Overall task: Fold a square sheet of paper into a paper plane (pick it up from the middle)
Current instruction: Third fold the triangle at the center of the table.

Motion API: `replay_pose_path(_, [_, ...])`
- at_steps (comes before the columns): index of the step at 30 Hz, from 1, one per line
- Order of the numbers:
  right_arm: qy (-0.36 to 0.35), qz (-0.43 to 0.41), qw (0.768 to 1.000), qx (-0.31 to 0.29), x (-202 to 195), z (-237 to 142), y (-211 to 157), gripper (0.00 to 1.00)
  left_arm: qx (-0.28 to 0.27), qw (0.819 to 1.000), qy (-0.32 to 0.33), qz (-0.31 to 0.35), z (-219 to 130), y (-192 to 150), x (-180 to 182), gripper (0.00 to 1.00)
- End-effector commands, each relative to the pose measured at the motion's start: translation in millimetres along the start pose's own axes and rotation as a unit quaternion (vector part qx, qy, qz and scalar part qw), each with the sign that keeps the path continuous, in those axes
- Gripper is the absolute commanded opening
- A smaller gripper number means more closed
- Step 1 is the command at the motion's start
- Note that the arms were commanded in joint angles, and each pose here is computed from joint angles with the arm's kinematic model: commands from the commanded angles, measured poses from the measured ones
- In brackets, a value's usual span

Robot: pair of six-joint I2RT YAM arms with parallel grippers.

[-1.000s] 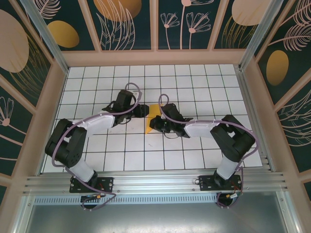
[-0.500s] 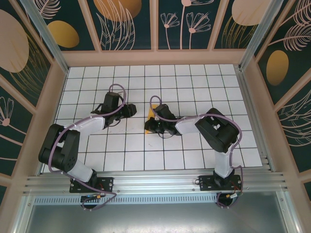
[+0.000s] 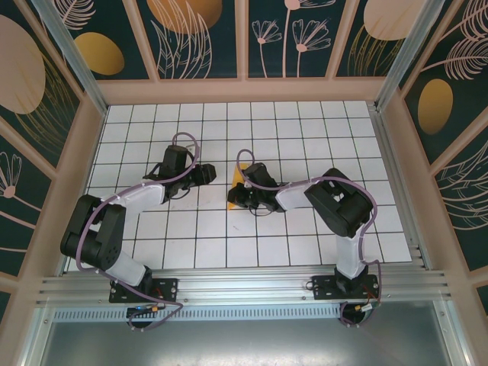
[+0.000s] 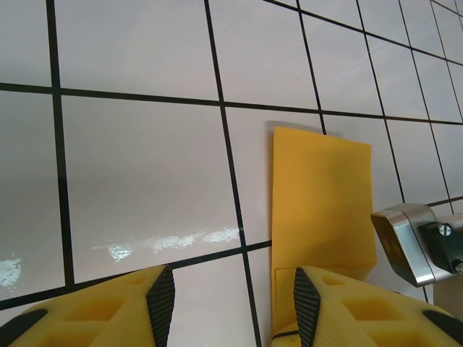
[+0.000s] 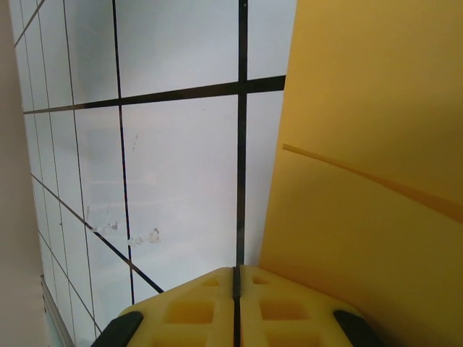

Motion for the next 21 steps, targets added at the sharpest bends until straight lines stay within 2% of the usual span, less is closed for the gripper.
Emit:
replay_pose_path(1, [-0.065, 0.012, 0.997, 0.048, -29, 0, -18, 0.11, -0.004, 1.0, -0.013, 0.006, -2, 2, -3, 0.49])
replay_pose_path(7, [-0.094, 0.011, 0.993, 0.066, -37, 8, -19, 0.11, -0.005, 1.0, -0.019, 0.003, -2, 2, -4, 0.49])
replay_pose_path(16, [-0.019, -0.046, 0.998, 0.039, 32, -12, 4, 0.12, -0.014, 1.0, 0.012, 0.0, -6, 3, 3, 0.5])
replay_pose_path(21, [-0.002, -0.046, 0.998, 0.039, 40, -17, -2, 0.12, -0.02, 1.0, 0.021, -0.002, -8, 5, 5, 0.5])
Point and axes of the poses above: each hand's point on the last joint's axis, 136 mm out from that joint toward the fingers, its own z axis out along the fingers, its own x axis along the line the jaws close on, y = z × x, the point moved 4 cm from there along -z, back along the fingers, and after that the axes turned 5 degrees about z, right-handed, at the moved point
